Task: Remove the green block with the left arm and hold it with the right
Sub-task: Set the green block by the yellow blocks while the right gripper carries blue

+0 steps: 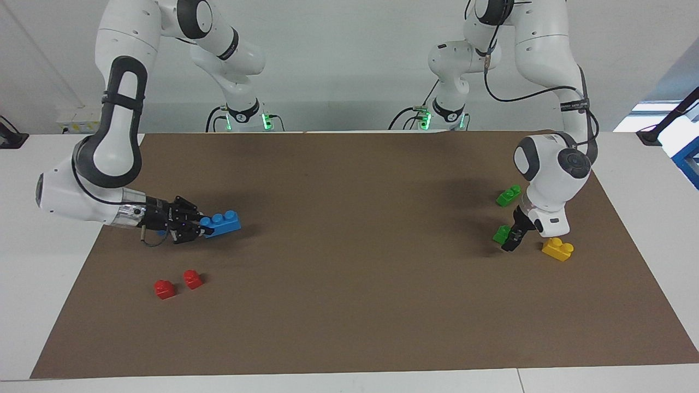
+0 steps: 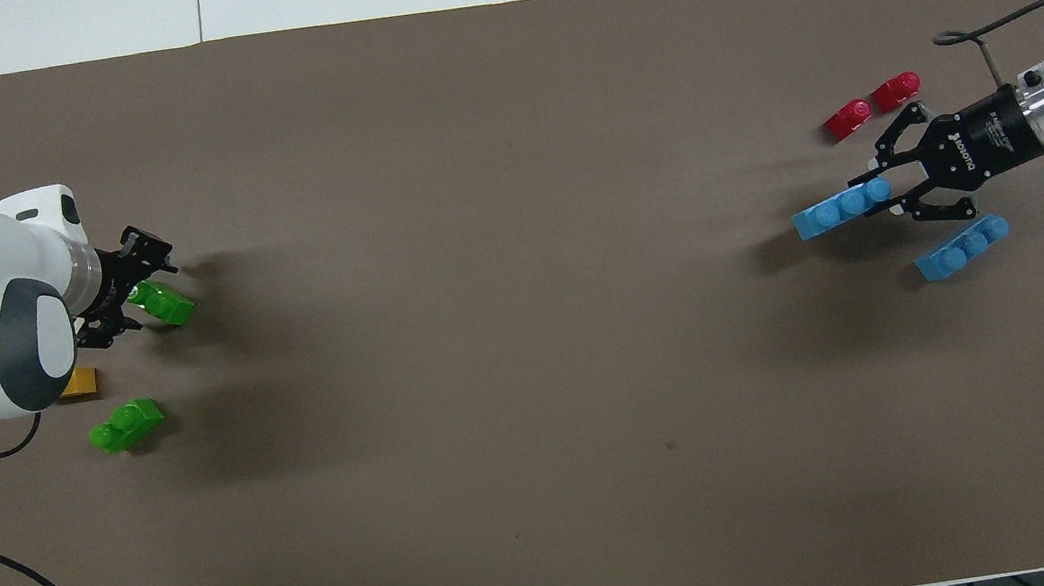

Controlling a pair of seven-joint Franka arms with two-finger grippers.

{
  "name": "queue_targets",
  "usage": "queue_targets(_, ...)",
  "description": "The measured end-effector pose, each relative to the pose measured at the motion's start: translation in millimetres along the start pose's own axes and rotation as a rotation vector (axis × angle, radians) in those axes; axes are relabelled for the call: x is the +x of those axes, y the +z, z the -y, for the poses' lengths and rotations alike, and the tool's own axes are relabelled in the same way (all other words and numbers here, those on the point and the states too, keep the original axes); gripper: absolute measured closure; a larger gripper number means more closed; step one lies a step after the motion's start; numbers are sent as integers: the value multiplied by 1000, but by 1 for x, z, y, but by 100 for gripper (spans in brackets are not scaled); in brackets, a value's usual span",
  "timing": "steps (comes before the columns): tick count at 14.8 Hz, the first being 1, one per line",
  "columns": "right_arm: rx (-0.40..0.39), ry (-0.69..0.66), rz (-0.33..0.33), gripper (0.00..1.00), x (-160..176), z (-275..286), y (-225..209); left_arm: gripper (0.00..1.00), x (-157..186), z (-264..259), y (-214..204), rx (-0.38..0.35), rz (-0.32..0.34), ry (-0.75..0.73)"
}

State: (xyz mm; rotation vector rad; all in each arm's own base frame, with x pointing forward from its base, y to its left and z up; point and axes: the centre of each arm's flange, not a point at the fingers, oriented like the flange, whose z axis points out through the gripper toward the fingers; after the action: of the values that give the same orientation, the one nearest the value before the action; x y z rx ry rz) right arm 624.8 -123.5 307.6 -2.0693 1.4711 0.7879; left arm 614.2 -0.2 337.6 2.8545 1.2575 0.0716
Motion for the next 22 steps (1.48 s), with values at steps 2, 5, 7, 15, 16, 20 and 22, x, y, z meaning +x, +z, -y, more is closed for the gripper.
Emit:
queue_targets(2,1,-20,4,66,13,-1,2,0,-2,1,-26,-4,-8,1)
queue_targets(5,-6,-48,7,66,31,-5,5,0,-10,-1,-76,-32,-38,18)
queue_targets(7,-12,-67,3,66,34,-6,5,0,-14,-3,-116,-35,-48,117)
queue_targets(15,-11,-128,2,66,45,-14,7,0,-15,-3,-221,-27,-71,559)
queue_targets(16,-9,-131,-1,66,47,-15,8,0,-19,1,-229,-20,-65,592)
queue_targets(20,-8,-134,-6,66,49,-16,13,0,-34,18,-252,12,-27,754)
queue_targets(22,-7,-134,-7,66,49,-16,13,0,-41,26,-264,21,-16,812)
